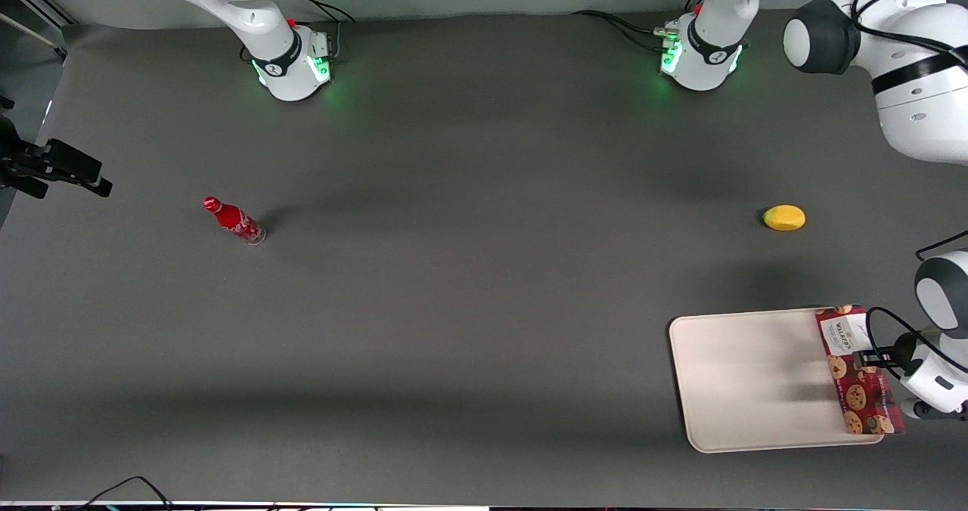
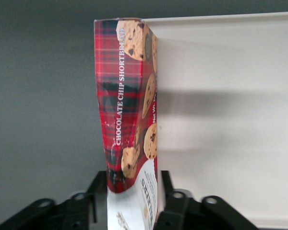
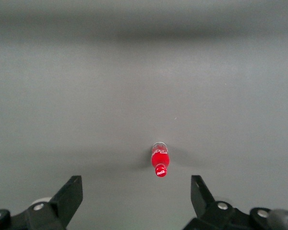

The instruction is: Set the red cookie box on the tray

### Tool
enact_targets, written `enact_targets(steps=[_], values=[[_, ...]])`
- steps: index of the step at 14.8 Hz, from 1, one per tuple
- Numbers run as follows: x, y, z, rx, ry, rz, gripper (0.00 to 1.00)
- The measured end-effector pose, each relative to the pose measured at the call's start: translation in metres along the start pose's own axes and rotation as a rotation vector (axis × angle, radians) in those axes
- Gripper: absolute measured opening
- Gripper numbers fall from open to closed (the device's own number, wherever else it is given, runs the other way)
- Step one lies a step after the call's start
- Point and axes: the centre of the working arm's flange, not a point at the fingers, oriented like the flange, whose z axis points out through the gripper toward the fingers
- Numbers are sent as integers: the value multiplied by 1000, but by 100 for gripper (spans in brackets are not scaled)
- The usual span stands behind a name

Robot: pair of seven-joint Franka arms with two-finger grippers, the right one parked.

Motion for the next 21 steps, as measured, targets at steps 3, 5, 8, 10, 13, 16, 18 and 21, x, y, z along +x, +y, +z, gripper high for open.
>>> enact_targets(steps=[3, 5, 8, 10, 13, 16, 18, 21], values=[[-9, -5, -35, -8, -61, -7, 80], [-22, -12, -80, -16, -114, -17, 99], [-50, -11, -173, -44, -128, -16, 100], [-78, -3, -241, -63, -121, -1, 100], [-130, 34, -333, -105, -112, 57, 100], [-178, 101, -390, -92, -121, 60, 100], [-208, 149, -399, -62, -136, 89, 100], [-246, 173, -382, -42, -116, 105, 100]])
